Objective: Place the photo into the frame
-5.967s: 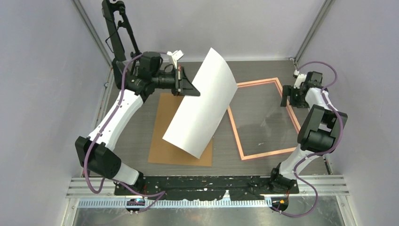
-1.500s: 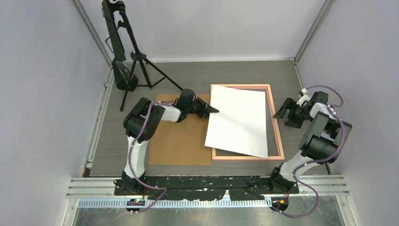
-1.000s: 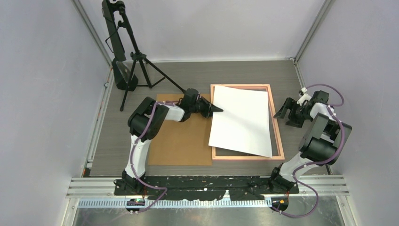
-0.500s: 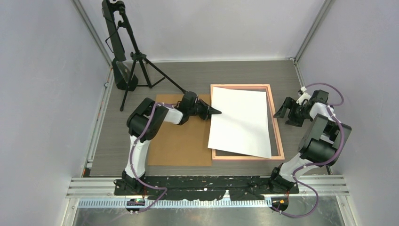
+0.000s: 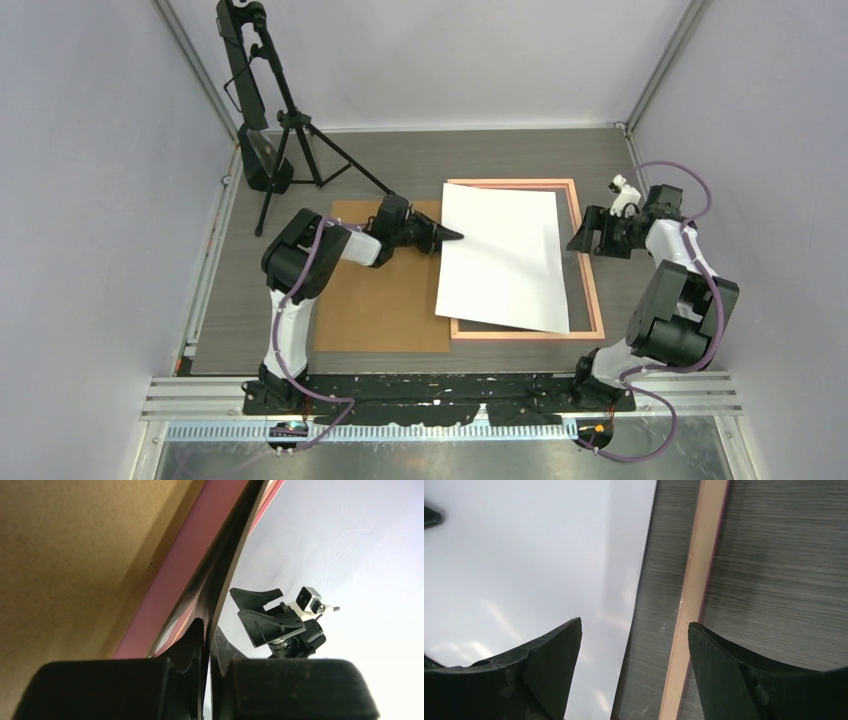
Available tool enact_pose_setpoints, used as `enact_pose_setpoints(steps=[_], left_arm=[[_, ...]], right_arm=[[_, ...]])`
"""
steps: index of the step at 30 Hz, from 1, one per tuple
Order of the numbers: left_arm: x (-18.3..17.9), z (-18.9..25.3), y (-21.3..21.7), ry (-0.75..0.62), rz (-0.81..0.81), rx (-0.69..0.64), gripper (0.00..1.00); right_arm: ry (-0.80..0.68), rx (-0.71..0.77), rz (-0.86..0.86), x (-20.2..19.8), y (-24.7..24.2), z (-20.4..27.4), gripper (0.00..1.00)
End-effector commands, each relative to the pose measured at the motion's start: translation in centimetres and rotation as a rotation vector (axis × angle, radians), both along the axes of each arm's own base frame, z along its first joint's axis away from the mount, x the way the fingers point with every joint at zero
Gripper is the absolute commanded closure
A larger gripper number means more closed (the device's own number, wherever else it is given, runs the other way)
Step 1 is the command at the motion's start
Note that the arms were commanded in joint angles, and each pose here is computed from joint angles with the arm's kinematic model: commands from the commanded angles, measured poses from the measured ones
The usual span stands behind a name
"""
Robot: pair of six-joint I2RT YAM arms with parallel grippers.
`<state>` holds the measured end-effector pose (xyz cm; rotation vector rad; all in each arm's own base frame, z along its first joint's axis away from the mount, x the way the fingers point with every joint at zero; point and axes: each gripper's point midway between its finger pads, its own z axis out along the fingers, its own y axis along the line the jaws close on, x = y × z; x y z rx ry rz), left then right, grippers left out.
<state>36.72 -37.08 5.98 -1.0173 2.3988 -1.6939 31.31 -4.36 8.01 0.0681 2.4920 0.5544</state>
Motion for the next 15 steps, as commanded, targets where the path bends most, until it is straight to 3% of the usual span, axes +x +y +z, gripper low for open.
enact_pose_setpoints(steps=[1,15], left_arm=[[0.2,3.2,-0.2,-0.074,-0.001,-0.046,0.98],[-0.6,3.3,0.0,-0.088,-0.034,-0.025,1.00]], right_arm=[[-0.035,-0.110,0.070,-0.4,0.4,0.4,0.16],[0.057,-0.282,-0.069,1.2,-3.3,-2.0,0.22]])
